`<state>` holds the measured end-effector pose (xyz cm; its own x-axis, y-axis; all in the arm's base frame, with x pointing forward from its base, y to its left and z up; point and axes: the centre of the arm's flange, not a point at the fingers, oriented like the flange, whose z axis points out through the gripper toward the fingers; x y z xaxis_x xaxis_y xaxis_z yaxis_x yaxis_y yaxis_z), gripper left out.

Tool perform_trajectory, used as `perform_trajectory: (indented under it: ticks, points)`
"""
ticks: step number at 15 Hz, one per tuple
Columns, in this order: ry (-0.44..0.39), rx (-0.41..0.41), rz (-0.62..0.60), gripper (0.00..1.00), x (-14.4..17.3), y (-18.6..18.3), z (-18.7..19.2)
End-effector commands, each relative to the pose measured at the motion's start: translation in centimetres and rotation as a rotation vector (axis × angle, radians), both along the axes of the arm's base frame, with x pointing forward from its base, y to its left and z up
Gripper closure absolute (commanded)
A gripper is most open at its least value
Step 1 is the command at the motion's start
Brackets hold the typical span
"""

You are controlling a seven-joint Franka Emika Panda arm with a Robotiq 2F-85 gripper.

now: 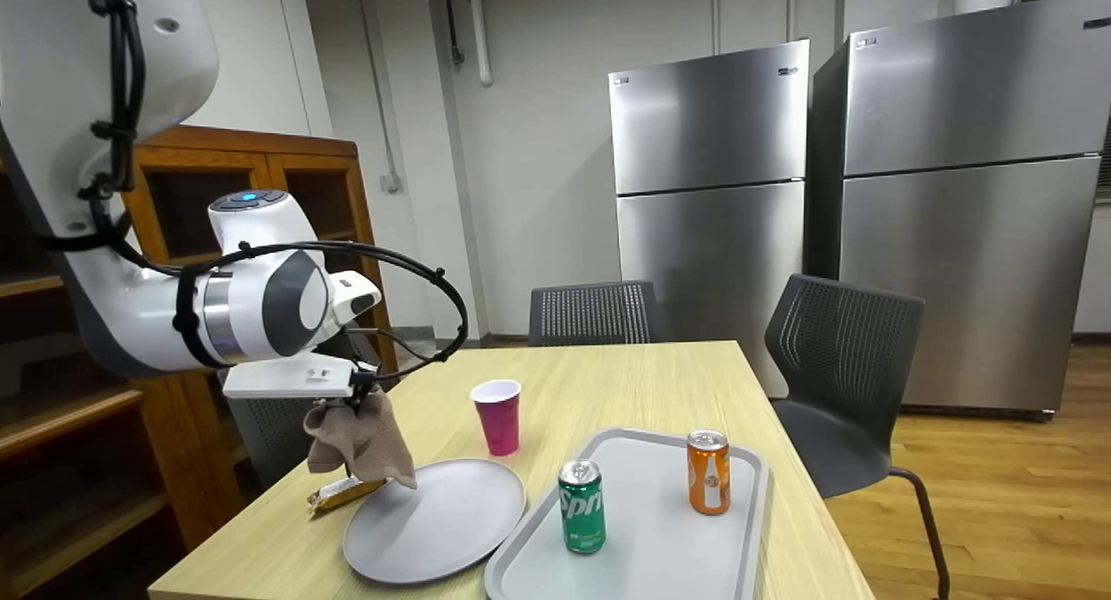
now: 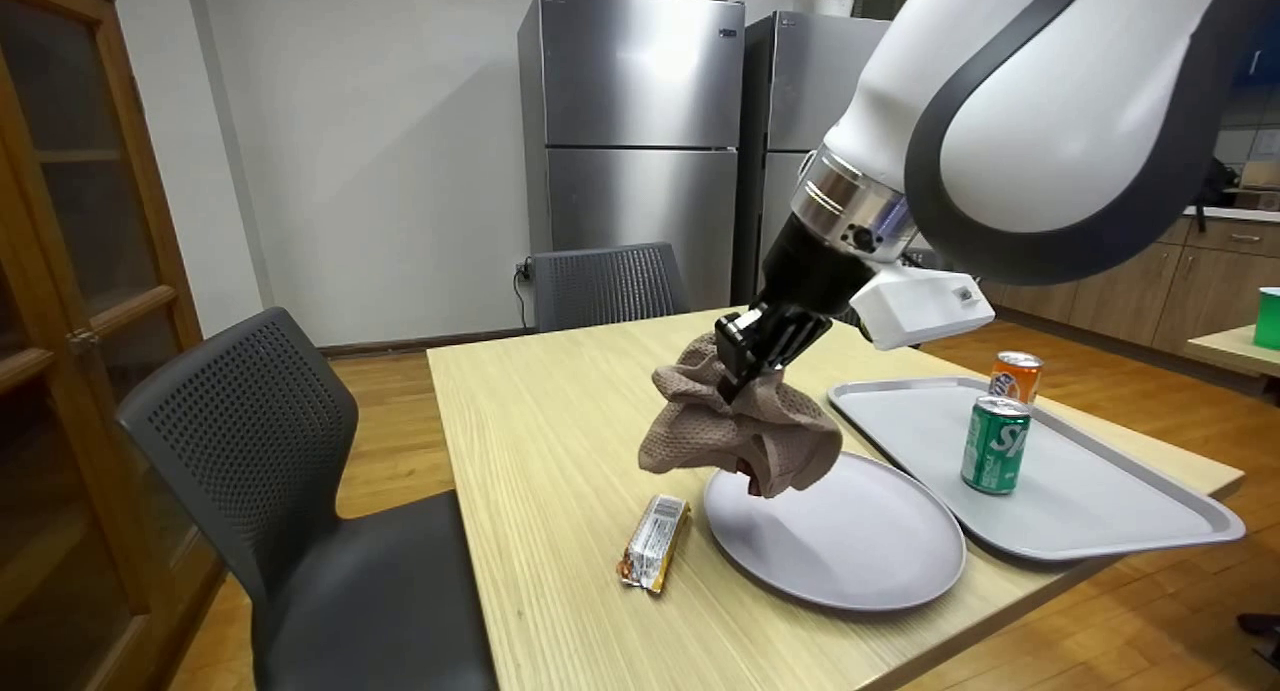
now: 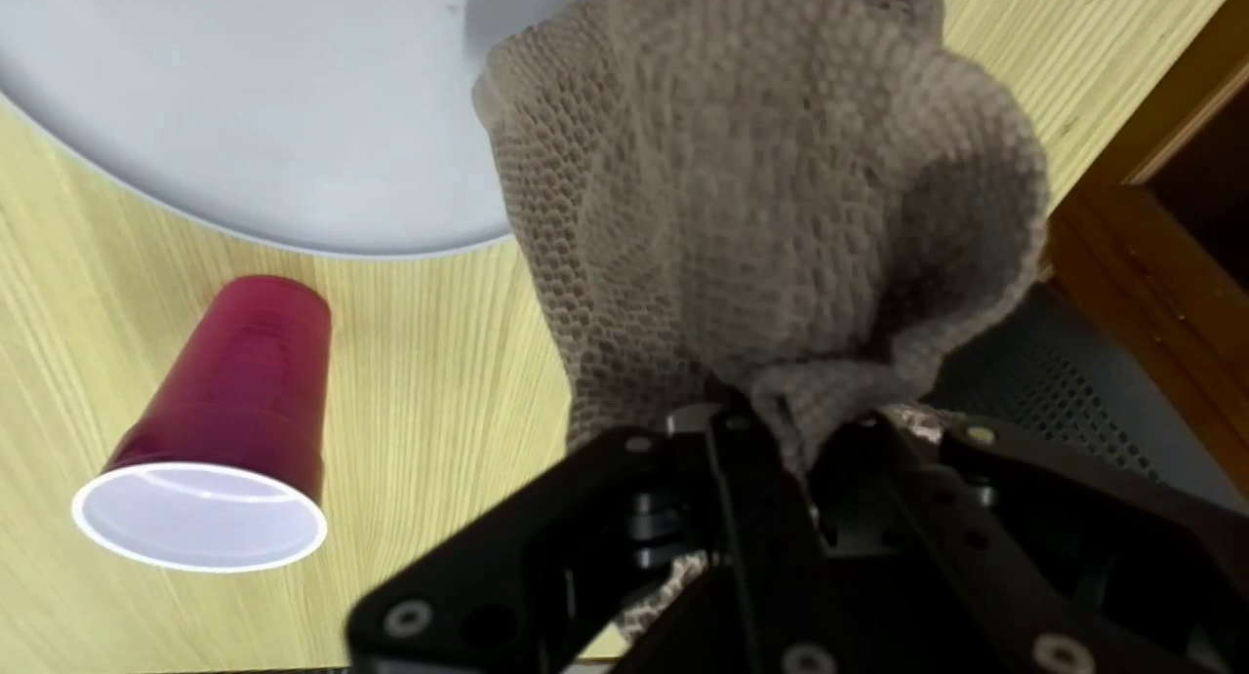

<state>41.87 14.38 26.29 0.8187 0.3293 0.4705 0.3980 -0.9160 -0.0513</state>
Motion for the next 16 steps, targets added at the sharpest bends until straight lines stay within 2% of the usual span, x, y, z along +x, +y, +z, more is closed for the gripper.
perform_trajectory:
  ticks: [1, 16]
  points:
    - [0.018, -0.017, -0.006, 0.97, -1.5, 1.5, 1.1]
    - [0.084, -0.025, 0.177, 0.97, -4.2, 8.4, -0.8]
